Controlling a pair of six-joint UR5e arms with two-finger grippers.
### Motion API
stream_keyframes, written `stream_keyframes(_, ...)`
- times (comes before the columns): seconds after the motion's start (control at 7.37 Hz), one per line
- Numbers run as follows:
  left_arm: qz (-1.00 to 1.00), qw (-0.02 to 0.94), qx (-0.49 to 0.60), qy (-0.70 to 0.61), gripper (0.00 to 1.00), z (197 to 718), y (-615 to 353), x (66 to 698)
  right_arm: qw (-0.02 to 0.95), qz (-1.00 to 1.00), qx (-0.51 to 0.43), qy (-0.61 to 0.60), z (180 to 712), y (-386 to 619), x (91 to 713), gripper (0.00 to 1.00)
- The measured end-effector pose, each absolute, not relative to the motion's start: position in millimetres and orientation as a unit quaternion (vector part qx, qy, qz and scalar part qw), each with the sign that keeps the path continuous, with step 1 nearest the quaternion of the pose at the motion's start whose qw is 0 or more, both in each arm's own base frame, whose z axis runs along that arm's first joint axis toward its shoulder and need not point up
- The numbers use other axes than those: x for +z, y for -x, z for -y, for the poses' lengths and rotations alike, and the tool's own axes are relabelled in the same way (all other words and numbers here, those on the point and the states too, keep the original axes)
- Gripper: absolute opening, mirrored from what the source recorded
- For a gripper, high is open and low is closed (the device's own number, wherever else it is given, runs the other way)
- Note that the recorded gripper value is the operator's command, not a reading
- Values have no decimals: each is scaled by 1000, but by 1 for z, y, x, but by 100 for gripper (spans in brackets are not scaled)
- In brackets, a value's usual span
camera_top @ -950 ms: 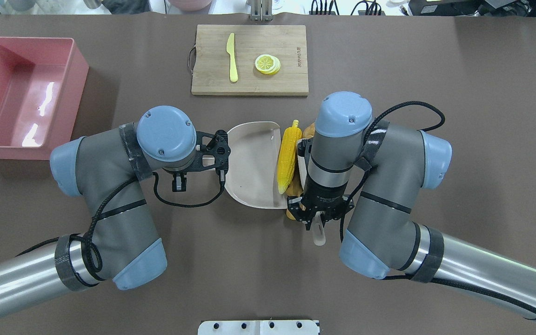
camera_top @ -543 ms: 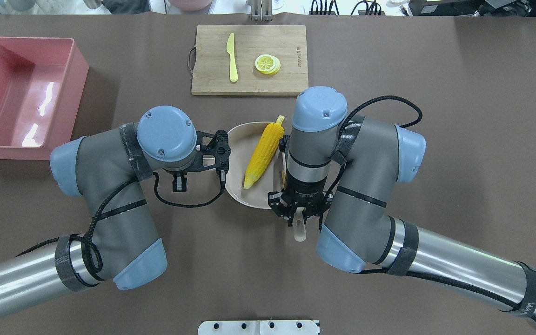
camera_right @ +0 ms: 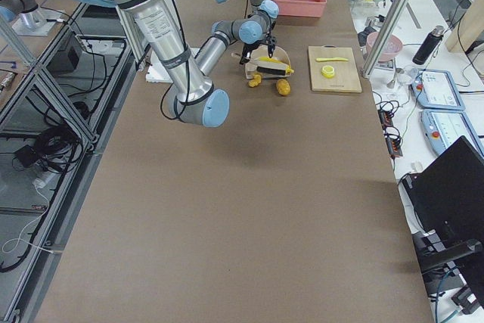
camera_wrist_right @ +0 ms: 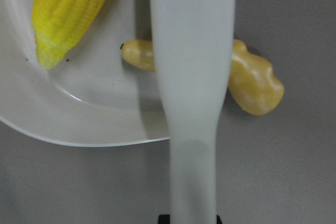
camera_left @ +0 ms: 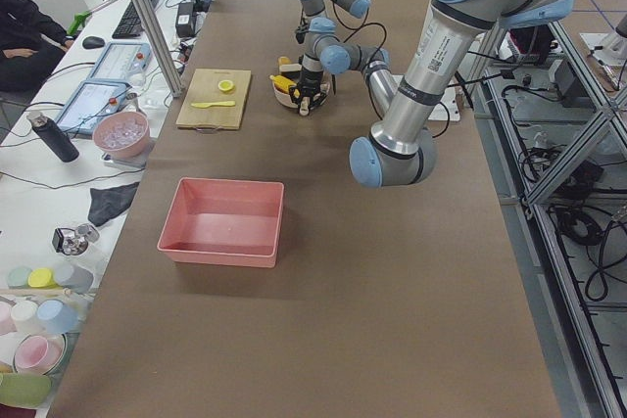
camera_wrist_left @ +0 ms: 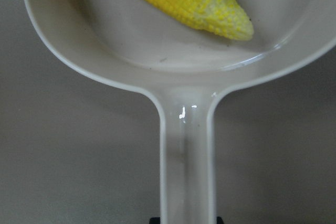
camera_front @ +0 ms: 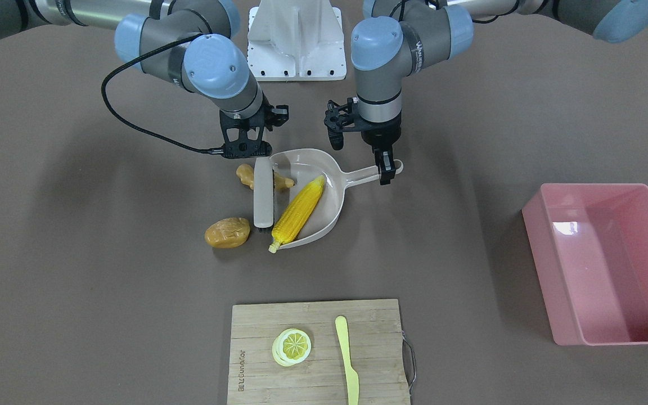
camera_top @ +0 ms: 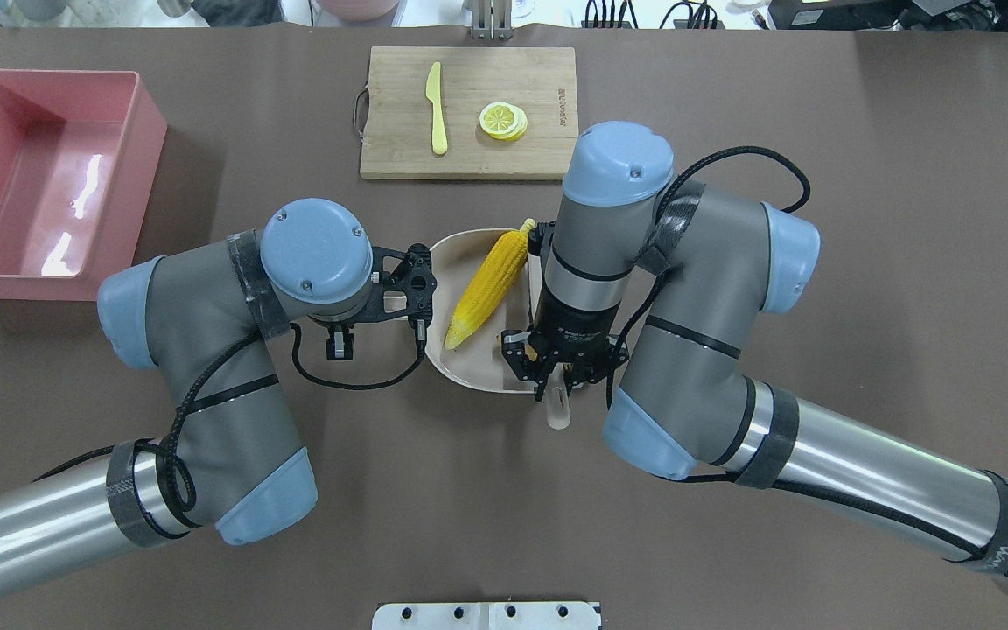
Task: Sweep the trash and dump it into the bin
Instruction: 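Sweep the corn and ginger into the dustpan with the brush, then lift the brush back away from the dustpan with the right gripper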
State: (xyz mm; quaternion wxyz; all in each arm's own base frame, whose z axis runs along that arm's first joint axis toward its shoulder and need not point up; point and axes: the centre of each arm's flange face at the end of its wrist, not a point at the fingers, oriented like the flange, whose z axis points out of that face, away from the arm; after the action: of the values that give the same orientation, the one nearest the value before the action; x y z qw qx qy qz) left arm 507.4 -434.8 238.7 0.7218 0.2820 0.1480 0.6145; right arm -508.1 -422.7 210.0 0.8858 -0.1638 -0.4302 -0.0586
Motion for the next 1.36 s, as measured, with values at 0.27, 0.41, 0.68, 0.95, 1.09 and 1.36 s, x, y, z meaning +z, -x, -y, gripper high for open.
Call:
stream_keyframes(0.27,-148,722,614,-282,0,435,-507,239,882,438,-42,170,440,463,237,0)
stream_keyframes(0.41,-147,722,614,-282,0,435,-506,239,880,441,-36,171,451,440,251,0)
stream_keyframes(0.68,-146,722,614,-283,0,435,-506,238,880,444,-31,168,465,405,276,0)
stream_keyframes(0.95,-146,722,614,-284,0,435,-506,237,885,432,-46,169,447,407,297,0)
stream_keyframes(1.09,-145,722,614,-284,0,435,-505,238,891,421,-46,162,445,408,304,0)
stream_keyframes(1.36,-145,723,614,-283,0,435,-505,240,913,382,-59,128,460,399,324,0)
